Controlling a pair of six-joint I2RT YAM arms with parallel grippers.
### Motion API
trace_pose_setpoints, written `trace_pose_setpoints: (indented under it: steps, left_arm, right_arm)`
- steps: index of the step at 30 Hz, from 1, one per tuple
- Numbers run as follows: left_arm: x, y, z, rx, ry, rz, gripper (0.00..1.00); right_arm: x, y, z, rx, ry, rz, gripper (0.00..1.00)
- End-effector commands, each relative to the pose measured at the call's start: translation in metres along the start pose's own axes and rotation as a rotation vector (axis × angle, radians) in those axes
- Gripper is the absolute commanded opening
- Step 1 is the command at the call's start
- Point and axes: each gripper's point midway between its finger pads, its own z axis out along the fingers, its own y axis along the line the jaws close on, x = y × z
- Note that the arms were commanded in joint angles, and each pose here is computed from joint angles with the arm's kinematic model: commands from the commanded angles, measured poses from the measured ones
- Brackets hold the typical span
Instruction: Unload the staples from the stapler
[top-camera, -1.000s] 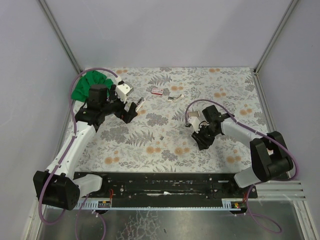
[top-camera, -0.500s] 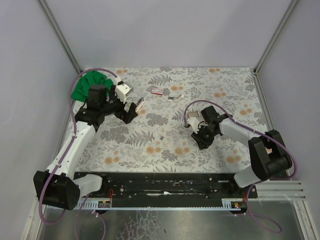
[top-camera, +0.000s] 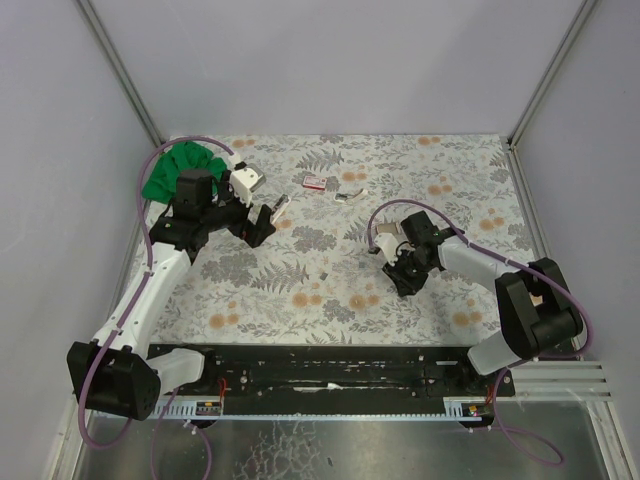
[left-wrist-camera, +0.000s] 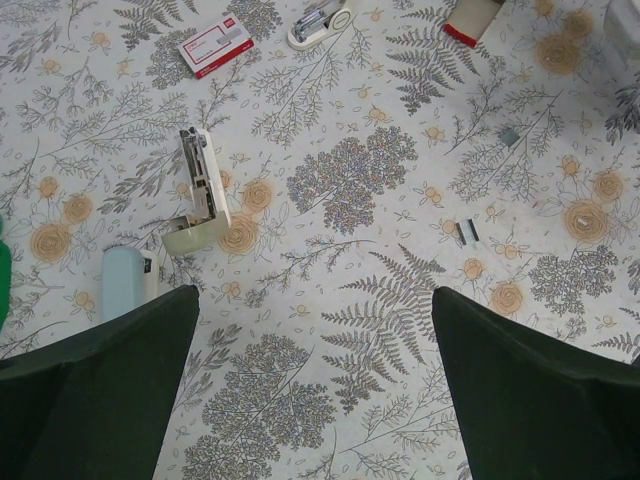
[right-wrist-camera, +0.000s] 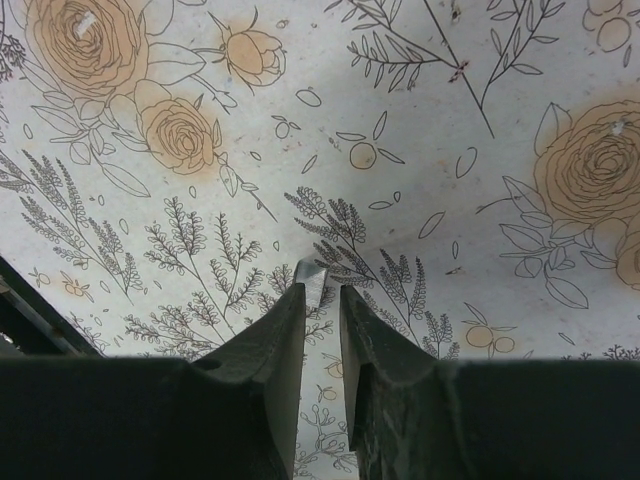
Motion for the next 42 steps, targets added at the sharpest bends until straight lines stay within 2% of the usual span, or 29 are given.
trace_pose_setpoints:
  steps: [1, 5, 12, 25, 30, 36, 42]
  left_arm:
    - [-0.013, 0.004, -0.001, -0.01, -0.061, 0.025, 1.0]
    - [-0.013, 0.004, -0.001, -0.009, -0.06, 0.024, 1.0]
    - [-0.013, 0.004, -0.001, -0.009, -0.06, 0.024, 1.0]
    - [-0.012, 0.004, 0.0, -0.007, -0.059, 0.021, 1.0]
    - [-0.011, 0.004, 0.0, -0.007, -0.058, 0.02, 1.0]
    - [-0.011, 0.004, 0.0, -0.007, -0.057, 0.017, 1.0]
    - [-0.011, 0.005, 0.001, -0.007, -0.056, 0.018, 1.0]
  right_arm:
    - [0.004, 0.001, 0.004, -0.001, 0.026, 0.009, 0.27]
    - [0.007, 0.001, 0.005, 0.001, 0.035, 0.011, 0.25]
    - [0.007, 0.0, 0.006, 0.004, 0.04, 0.017, 0.13]
    - [0.008, -0.002, 0.007, 0.014, 0.048, 0.027, 0.12]
    - [0.006, -0.003, 0.006, 0.024, 0.042, 0.024, 0.0]
    - [-0.004, -0.009, -0.001, 0.052, 0.021, 0.03, 0.0]
    - [-0.035, -0.025, -0.022, 0.138, -0.049, 0.068, 0.0]
